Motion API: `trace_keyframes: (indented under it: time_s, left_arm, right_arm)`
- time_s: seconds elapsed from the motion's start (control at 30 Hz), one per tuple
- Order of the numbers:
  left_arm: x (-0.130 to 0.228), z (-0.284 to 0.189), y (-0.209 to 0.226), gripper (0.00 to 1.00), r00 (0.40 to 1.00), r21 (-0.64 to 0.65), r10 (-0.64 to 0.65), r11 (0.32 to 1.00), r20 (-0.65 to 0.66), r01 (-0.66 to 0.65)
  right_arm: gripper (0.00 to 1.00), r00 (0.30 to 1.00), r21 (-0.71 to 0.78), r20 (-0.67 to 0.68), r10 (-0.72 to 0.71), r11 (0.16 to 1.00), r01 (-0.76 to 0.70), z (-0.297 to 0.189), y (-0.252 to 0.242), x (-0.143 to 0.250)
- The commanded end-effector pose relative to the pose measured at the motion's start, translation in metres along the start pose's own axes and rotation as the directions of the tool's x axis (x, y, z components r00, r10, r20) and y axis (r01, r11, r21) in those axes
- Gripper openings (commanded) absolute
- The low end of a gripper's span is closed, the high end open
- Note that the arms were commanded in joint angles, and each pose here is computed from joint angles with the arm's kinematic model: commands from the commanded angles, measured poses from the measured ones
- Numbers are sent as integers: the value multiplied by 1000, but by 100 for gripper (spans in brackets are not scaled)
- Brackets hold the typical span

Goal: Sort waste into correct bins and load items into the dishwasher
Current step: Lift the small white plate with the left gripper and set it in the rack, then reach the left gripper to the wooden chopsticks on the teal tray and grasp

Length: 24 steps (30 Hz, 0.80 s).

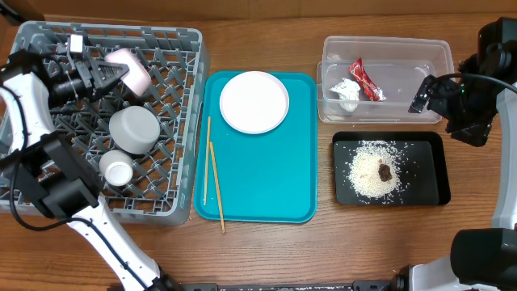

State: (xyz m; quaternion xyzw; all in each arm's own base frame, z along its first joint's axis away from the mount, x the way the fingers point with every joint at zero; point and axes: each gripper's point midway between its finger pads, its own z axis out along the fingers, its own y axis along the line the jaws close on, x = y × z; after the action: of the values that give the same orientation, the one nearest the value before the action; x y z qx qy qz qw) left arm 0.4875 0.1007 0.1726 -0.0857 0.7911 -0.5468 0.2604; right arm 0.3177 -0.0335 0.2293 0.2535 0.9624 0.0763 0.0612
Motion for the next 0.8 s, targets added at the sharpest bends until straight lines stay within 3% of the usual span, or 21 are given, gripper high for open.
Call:
trace_keyframes:
  time_s: [0.0,0.03,0.1,0.3,0.5,0.63,0.77]
  left_arm:
    - [8,-12,35,67,999,-100,-45,994,-15,43]
    - [8,-15,35,74,998,-101,-57,993,-10,55]
    - [10,-22,36,99,997,-103,-83,991,-2,82]
    - [12,-51,19,100,997,-124,-77,989,15,78]
    - [18,-77,-16,100,1000,-291,4,957,-11,-7]
    - [19,-89,-46,100,1000,-409,9,913,6,-6]
    - [35,-95,-74,100,1000,-567,7,824,-16,-15]
  right_arm:
    - [100,1000,4,17,-5,1000,5,-4,0,-1]
    - [100,1000,4,17,-5,1000,5,-4,0,-1]
    - [100,1000,4,17,-5,1000,5,-4,0,-1]
    - [100,1000,4,17,-5,1000,5,-4,0,-1]
    - [100,1000,4,17,-5,1000,5,-4,0,-1]
    - [100,1000,4,16,-5,1000,5,-4,0,-1]
    - [100,1000,4,16,-5,1000,5,-4,0,-1]
